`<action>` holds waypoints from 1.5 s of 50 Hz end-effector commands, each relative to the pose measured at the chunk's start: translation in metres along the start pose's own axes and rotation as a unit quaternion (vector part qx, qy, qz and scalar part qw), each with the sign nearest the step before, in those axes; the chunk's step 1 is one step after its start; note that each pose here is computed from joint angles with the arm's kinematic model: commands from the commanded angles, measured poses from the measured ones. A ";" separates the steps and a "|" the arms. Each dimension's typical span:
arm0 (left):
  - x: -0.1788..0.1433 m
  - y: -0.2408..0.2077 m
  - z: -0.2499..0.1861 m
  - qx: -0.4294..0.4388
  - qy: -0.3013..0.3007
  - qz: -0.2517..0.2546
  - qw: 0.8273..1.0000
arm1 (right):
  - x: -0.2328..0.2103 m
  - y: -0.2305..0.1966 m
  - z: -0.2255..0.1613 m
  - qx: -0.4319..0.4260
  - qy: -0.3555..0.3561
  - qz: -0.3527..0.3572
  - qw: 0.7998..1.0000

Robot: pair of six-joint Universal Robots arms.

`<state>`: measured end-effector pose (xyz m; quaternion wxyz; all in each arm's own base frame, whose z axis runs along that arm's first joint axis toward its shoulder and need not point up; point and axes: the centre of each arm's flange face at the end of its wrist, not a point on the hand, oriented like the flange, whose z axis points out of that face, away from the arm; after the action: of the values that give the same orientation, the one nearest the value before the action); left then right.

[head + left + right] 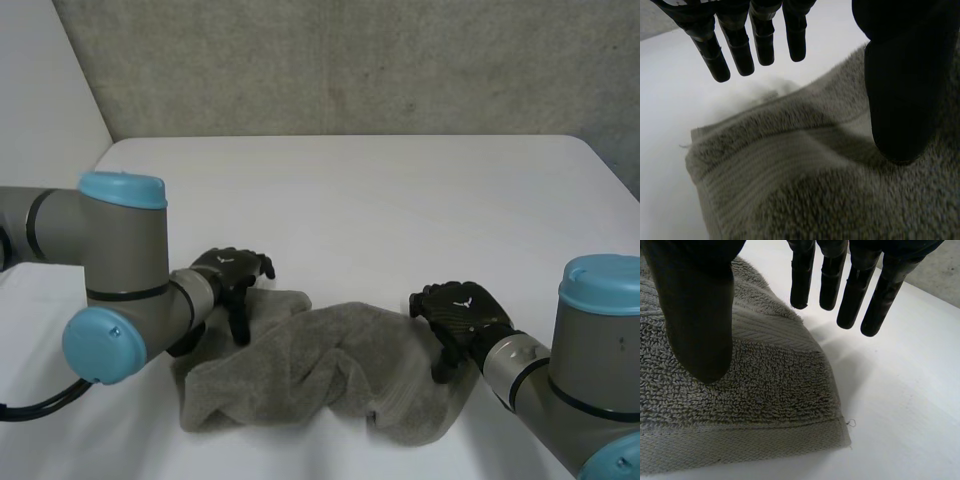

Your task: Fold the towel.

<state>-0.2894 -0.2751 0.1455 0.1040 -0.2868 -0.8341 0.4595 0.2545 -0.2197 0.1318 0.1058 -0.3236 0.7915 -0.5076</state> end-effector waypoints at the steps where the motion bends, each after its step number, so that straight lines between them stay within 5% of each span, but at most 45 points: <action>1: 0.000 0.005 -0.001 -0.007 0.000 0.007 1.000 | -0.004 0.005 0.003 -0.004 -0.014 -0.001 1.000; 26: 0.002 0.020 0.008 -0.029 0.002 0.023 0.999 | -0.001 -0.003 0.008 0.019 -0.009 -0.011 1.000; 45: -0.004 0.006 0.016 0.019 -0.017 0.053 0.998 | 0.024 -0.074 0.012 0.169 0.058 -0.120 0.977; 51: -0.020 -0.026 0.023 0.090 -0.078 0.066 0.991 | 0.034 -0.110 0.024 0.246 0.097 -0.171 0.949; 54: -0.035 -0.068 0.020 0.174 -0.134 0.057 0.974 | 0.042 -0.138 0.030 0.305 0.134 -0.208 0.920; 55: -0.042 -0.095 0.012 0.223 -0.160 0.049 0.960 | 0.047 -0.156 0.030 0.344 0.156 -0.222 0.899; 56: -0.048 -0.120 0.001 0.273 -0.182 0.035 0.944 | 0.047 -0.156 0.030 0.345 0.156 -0.222 0.899; 57: -0.048 -0.121 0.001 0.274 -0.182 0.035 0.944 | 0.052 -0.172 0.028 0.386 0.179 -0.231 0.875; 58: -0.053 -0.142 -0.010 0.322 -0.196 0.017 0.926 | 0.055 -0.186 0.025 0.426 0.199 -0.236 0.851; 59: -0.057 -0.160 -0.022 0.368 -0.203 -0.008 0.907 | 0.055 -0.186 0.025 0.427 0.199 -0.236 0.850; 61: -0.058 -0.171 -0.031 0.399 -0.202 -0.031 0.894 | 0.059 -0.202 0.020 0.482 0.225 -0.238 0.813; 63: -0.059 -0.175 -0.037 0.416 -0.196 -0.049 0.887 | 0.058 -0.201 0.021 0.488 0.227 -0.239 0.808; 65: -0.057 -0.170 -0.038 0.418 -0.187 -0.064 0.887 | 0.057 -0.194 0.023 0.478 0.221 -0.239 0.816; 67: -0.053 -0.143 -0.031 0.381 -0.176 -0.075 0.905 | 0.055 -0.182 0.028 0.457 0.210 -0.238 0.831; 69: -0.051 -0.125 -0.025 0.355 -0.172 -0.074 0.916 | 0.047 -0.150 0.040 0.400 0.169 -0.241 0.868; 75: -0.045 -0.050 -0.004 0.245 -0.168 -0.072 0.952 | 0.029 -0.093 0.053 0.289 0.084 -0.237 0.924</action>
<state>-0.2841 -0.3391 0.2645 0.0854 -0.0821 -0.6408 0.7585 0.2999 -0.3203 0.2526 -0.0354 -0.3440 0.4194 -0.8394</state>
